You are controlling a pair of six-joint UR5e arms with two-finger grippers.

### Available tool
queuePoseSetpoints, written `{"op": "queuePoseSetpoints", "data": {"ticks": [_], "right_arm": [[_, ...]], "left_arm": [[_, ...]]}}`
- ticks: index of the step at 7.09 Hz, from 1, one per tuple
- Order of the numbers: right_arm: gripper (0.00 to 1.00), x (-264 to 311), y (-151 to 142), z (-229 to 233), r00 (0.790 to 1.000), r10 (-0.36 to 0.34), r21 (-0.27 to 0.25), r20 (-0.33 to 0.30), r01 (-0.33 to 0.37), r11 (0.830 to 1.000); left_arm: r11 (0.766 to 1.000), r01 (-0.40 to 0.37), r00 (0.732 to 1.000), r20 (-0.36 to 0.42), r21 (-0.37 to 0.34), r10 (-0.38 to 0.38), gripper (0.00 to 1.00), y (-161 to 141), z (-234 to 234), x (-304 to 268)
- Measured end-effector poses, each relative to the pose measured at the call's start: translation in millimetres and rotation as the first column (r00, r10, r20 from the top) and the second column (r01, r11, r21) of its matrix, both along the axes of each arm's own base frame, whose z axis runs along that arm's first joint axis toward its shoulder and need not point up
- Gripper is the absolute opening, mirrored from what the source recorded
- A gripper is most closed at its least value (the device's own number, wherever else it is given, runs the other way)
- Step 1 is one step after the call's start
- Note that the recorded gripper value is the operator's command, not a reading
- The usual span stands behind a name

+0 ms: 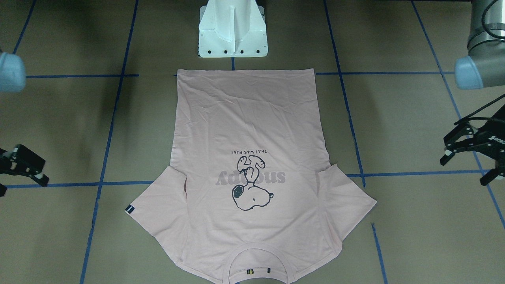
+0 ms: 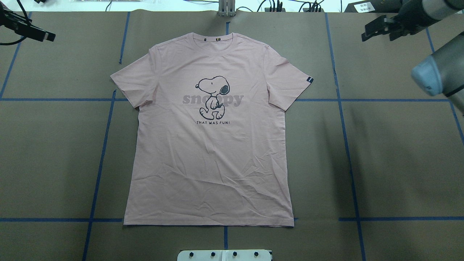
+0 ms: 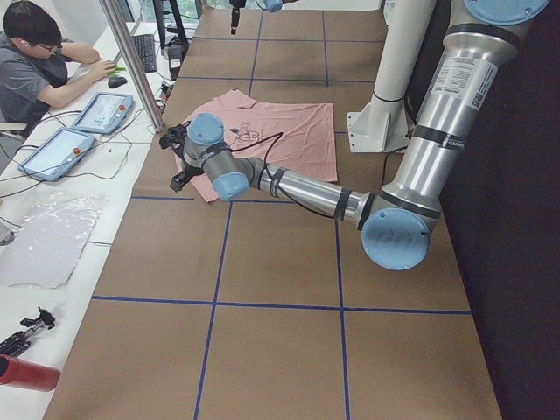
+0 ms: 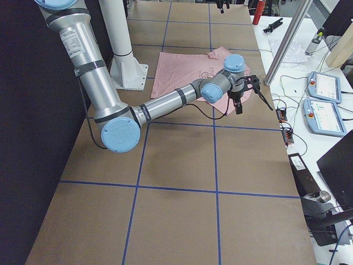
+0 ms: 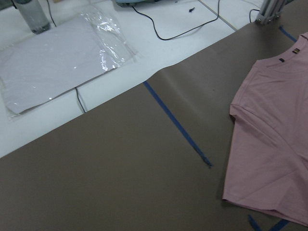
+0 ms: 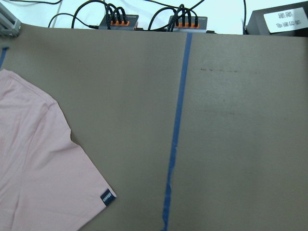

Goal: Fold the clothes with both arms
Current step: 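Move the right gripper down to the sleeve nearest it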

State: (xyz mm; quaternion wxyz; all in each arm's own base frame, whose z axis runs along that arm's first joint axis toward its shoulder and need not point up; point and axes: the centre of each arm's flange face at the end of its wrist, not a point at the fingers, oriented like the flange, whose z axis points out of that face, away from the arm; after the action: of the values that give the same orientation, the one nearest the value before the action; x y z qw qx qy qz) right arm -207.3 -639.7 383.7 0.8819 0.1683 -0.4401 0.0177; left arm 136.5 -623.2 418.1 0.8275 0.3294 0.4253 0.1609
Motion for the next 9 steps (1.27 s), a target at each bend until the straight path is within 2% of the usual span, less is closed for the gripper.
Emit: {"op": "queuePoseSetpoints", "data": {"ticks": [2, 4, 5, 9], "right_arm": [[0.9, -98.0, -11.4, 10.9, 0.995, 0.098, -0.022, -0.011, -0.098, 0.995], [0.77, -165.3, 5.7, 17.7, 0.99, 0.129, -0.02, -0.051, -0.13, 0.991], [0.68, -184.8, 13.1, 21.6, 0.987, 0.143, -0.012, -0.072, -0.145, 0.989], [0.59, -213.5, 16.3, 30.4, 0.984, 0.149, -0.018, -0.102, -0.152, 0.988]], "left_arm": [[1.0, -0.002, 1.0, -0.004, -0.004, 0.002, 1.0, 1.0, -4.0, 10.5], [1.0, -0.002, 1.0, -0.005, -0.002, 0.002, 1.0, 1.2, -5.7, 11.6], [1.0, -0.002, 1.0, -0.005, -0.002, 0.002, 1.0, 1.1, -5.7, 11.9], [1.0, -0.001, 1.0, -0.007, -0.005, 0.001, 1.0, 1.1, -5.7, 12.0]]}}
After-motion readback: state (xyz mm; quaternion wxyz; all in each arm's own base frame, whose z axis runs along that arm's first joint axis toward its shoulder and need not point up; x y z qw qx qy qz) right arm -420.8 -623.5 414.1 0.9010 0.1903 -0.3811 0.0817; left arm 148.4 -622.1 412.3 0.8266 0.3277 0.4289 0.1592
